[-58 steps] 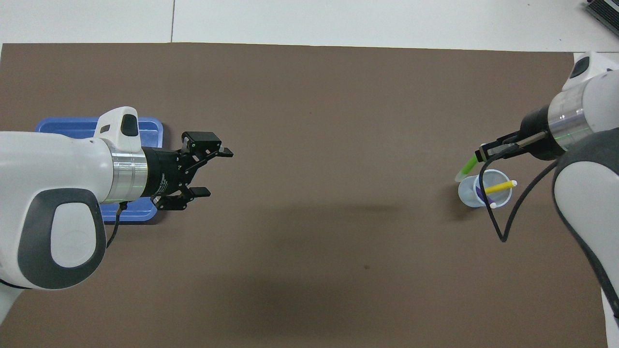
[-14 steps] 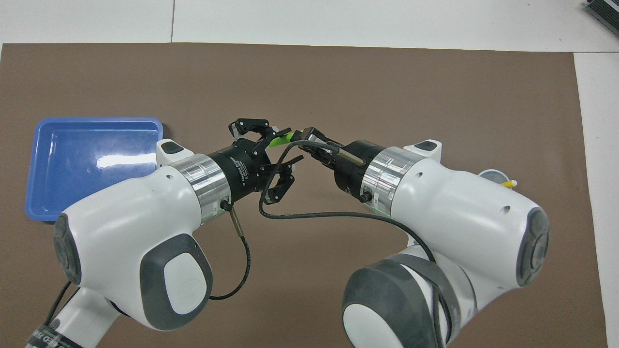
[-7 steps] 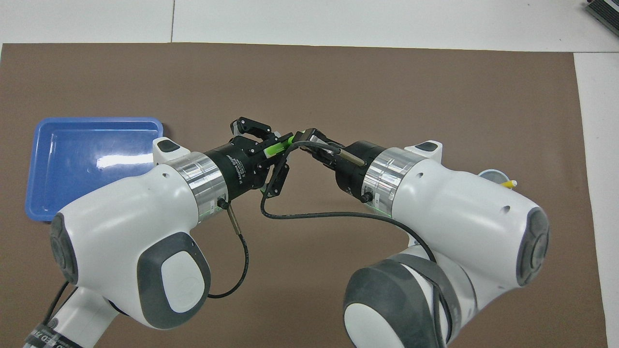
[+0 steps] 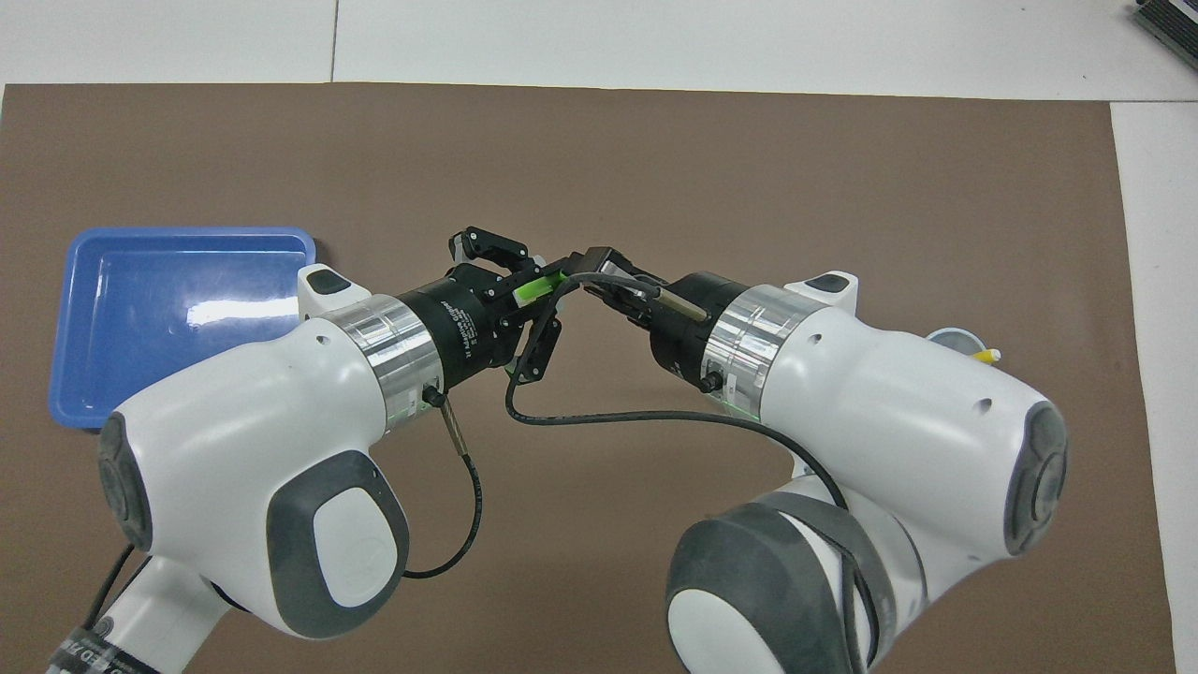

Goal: Right arm passes pens to left for tray arrangement
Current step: 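Close the left gripper on the green pen held by the right gripper, then open the right gripper and pull both grippers apart, then lower the green pen into the blue tray with the left gripper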

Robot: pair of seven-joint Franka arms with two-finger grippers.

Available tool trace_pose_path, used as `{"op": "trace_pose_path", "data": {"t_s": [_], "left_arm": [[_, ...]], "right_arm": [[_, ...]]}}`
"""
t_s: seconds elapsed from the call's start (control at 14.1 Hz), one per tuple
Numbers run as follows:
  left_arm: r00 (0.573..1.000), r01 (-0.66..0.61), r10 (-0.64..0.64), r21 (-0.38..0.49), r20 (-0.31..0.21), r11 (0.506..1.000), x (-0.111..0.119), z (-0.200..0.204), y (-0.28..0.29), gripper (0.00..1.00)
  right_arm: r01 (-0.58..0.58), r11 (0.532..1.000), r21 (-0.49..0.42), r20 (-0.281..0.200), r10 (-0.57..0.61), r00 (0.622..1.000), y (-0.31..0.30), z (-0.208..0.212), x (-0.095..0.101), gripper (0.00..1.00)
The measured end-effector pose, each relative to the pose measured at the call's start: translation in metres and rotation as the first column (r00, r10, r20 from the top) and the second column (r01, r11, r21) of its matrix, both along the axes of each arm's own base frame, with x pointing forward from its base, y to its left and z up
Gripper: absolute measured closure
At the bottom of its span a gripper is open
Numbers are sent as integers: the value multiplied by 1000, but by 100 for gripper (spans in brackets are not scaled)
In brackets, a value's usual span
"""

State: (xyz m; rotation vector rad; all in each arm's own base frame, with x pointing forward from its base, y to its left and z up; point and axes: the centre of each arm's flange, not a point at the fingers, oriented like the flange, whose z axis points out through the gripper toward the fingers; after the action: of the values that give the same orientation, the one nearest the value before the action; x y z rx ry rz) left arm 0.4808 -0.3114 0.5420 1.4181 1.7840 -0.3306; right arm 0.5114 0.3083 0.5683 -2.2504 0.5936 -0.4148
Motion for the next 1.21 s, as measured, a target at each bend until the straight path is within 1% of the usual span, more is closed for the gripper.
{"op": "trace_pose_path", "data": {"t_s": [0.21,0.28,0.35,0.5,0.64,0.71,0.85,0.99,1.13,1.21], "left_arm": [[1000,11,-11,10,5,1000,2,-1,3,83],[1000,21,-21,18,12,1000,3,-2,5,83],[999,35,-35,30,18,999,5,-3,7,83],[995,95,-98,74,33,993,11,-7,19,83],[976,203,-211,136,49,970,16,-13,33,83],[959,264,-276,166,54,950,18,-15,40,83],[905,398,-421,221,63,890,22,-18,62,83],[834,511,-546,263,78,819,25,-17,86,83],[762,589,-642,317,88,743,27,-18,109,83],[726,619,-683,355,82,700,27,-20,118,83]], "right_arm": [[-4,1000,-6,-11,4,1000,-3,-1,2,20],[-27,999,-28,-18,27,999,-8,-4,4,10],[-77,995,-69,-17,76,997,-16,-7,8,0],[-197,968,-153,-25,195,980,-43,-12,19,0],[-302,923,-239,-45,300,953,-76,-17,29,0],[-351,889,-295,-65,348,935,-92,-21,32,0],[-451,792,-411,-137,436,889,-119,-28,31,0],[-537,681,-497,-236,490,839,-140,-34,25,0],[-617,547,-566,-345,522,780,-161,-38,16,0],[-650,488,-583,-388,536,750,-172,-39,12,0]]}}
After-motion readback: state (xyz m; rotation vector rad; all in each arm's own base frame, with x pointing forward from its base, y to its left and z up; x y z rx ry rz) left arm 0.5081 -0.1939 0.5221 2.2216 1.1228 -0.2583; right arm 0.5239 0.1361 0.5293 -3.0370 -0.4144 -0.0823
